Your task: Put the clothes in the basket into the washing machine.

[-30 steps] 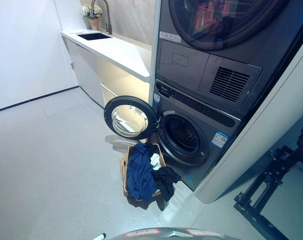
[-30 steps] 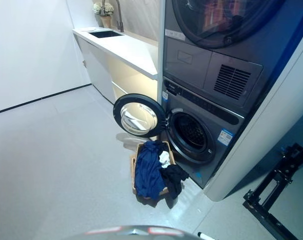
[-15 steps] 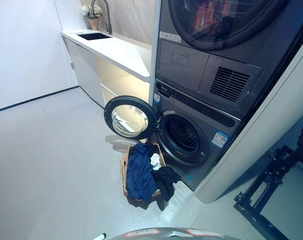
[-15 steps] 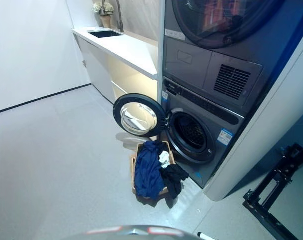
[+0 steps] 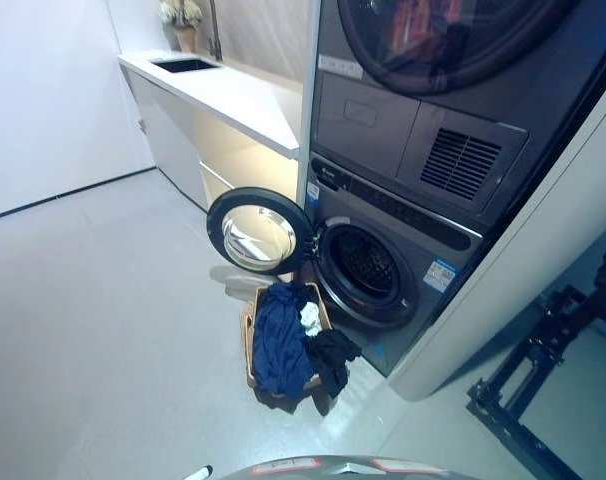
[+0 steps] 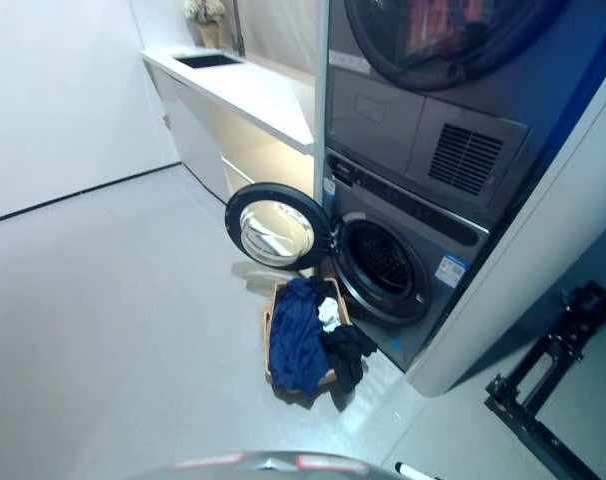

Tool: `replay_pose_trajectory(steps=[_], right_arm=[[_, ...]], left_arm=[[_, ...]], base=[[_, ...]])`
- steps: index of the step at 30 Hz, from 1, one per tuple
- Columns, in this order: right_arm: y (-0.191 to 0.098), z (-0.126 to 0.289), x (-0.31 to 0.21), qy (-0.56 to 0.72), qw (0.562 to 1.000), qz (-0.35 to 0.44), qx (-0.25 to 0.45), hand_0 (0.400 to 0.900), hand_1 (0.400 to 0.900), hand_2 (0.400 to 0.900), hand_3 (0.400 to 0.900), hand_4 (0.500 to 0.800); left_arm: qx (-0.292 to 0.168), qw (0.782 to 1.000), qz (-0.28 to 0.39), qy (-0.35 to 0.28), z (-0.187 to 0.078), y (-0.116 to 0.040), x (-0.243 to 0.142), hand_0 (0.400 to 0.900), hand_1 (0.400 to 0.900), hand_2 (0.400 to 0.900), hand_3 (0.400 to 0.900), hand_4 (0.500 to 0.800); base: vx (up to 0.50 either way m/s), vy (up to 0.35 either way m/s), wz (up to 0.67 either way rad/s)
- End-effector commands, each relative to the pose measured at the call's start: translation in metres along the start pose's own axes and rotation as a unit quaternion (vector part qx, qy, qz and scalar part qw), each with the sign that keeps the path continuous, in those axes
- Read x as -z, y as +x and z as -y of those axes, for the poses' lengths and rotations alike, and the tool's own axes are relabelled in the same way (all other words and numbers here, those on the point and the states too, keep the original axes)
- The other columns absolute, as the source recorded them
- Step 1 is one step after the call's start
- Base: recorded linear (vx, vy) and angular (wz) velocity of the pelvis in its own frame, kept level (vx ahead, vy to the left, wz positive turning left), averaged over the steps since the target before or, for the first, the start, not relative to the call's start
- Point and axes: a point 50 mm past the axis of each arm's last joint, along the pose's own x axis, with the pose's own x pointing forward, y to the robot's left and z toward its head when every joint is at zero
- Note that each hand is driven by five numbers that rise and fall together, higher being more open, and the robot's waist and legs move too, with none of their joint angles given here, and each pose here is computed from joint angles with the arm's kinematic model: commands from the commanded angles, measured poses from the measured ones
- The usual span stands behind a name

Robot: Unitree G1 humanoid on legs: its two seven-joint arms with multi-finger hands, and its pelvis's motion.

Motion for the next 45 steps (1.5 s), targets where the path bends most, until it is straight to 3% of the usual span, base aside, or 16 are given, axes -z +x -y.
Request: replay_pose_trajectory(steps=[1,10,22,35,45], right_arm=[[-0.002,0.0,-0.069,0.02,0.995,0.098,0.004,0.9,0.9,0.9,0.9,0.8],[-0.004,0.012,-0.089,0.022,0.991,0.129,0.023,0.9,0.9,0.9,0.9,0.8],[-0.007,0.002,-0.101,-0.002,0.989,0.149,0.011,0.9,0.9,0.9,0.9,0.8],[-0.022,-0.047,-0.12,0.024,0.979,0.191,-0.065,0.9,0.9,0.9,0.9,0.8],[-0.043,-0.066,-0.157,-0.033,0.955,0.279,-0.101,0.9,0.9,0.9,0.9,0.8]], left_arm=[[0.022,0.999,0.043,-0.005,0.029,-0.002,-0.036,0.9,0.9,0.9,0.9,0.8],[0.055,0.995,0.076,-0.035,0.05,-0.007,-0.056,0.9,0.9,0.9,0.9,0.8],[0.026,0.996,0.05,-0.068,0.038,-0.004,-0.038,0.9,0.9,0.9,0.9,0.8],[0.016,0.988,0.151,-0.018,0.026,-0.012,-0.112,0.9,0.9,0.9,0.9,0.8],[0.037,0.985,0.17,-0.016,0.039,-0.017,-0.127,0.9,0.9,0.9,0.9,0.8]], base=[[-0.052,-0.234,0.03],[-0.005,-0.175,0.11],[0.297,0.109,-0.27],[0.302,0.312,-0.07],[0.194,0.031,0.2]])
